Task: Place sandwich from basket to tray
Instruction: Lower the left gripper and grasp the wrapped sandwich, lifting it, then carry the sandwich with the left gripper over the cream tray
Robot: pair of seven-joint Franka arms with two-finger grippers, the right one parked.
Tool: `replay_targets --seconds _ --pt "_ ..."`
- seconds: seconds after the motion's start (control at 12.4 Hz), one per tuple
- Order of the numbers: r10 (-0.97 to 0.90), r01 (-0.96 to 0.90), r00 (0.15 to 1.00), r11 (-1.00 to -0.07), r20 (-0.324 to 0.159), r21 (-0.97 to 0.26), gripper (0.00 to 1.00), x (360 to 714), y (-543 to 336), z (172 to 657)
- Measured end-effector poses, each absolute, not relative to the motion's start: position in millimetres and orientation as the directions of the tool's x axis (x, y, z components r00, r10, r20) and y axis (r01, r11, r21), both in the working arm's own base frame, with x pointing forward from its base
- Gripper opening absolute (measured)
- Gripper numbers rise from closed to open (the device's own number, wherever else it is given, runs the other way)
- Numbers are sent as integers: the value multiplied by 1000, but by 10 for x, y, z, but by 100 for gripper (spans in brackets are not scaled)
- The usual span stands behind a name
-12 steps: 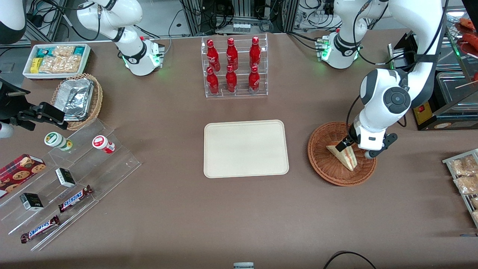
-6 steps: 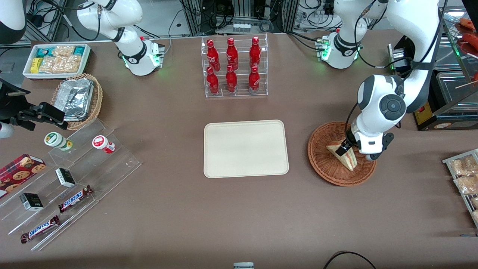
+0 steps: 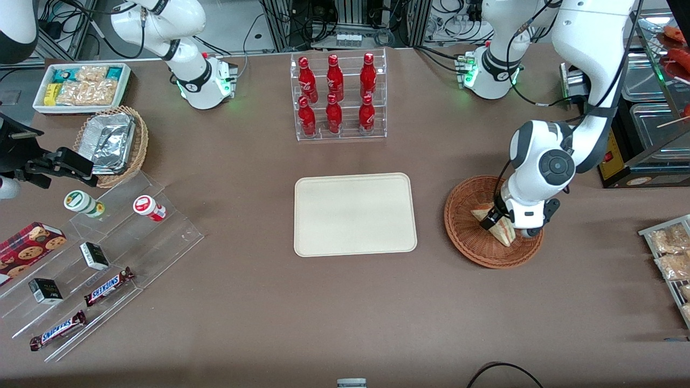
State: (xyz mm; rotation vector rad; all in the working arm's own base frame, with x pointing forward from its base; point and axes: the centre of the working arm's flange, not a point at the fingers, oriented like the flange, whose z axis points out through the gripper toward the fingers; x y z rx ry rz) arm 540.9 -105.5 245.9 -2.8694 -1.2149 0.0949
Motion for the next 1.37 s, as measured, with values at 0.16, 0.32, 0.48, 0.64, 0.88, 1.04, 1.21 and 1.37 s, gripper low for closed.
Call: replay_targets --seconds 0.16,0.32,0.48,0.64,0.88,1.04,1.21,1.37 --pt "718 717 694 -696 -47 -46 86 5417 -1056 2450" --pt "718 717 694 -696 -42 -39 57 5447 -1061 2485" --pt "718 716 695 -696 -45 -45 38 5483 -1069 2548" --pt "701 696 709 -713 -72 -86 21 5541 -1090 2694" --pt "598 585 792 -801 -121 -125 20 5590 -1295 2978" --pt "530 511 835 -847 -149 -147 20 5584 -1565 3194" --pt "429 409 889 -901 -160 -140 18 5539 -1921 3340" --pt "319 302 934 -946 -159 -120 15 5467 -2275 3393"
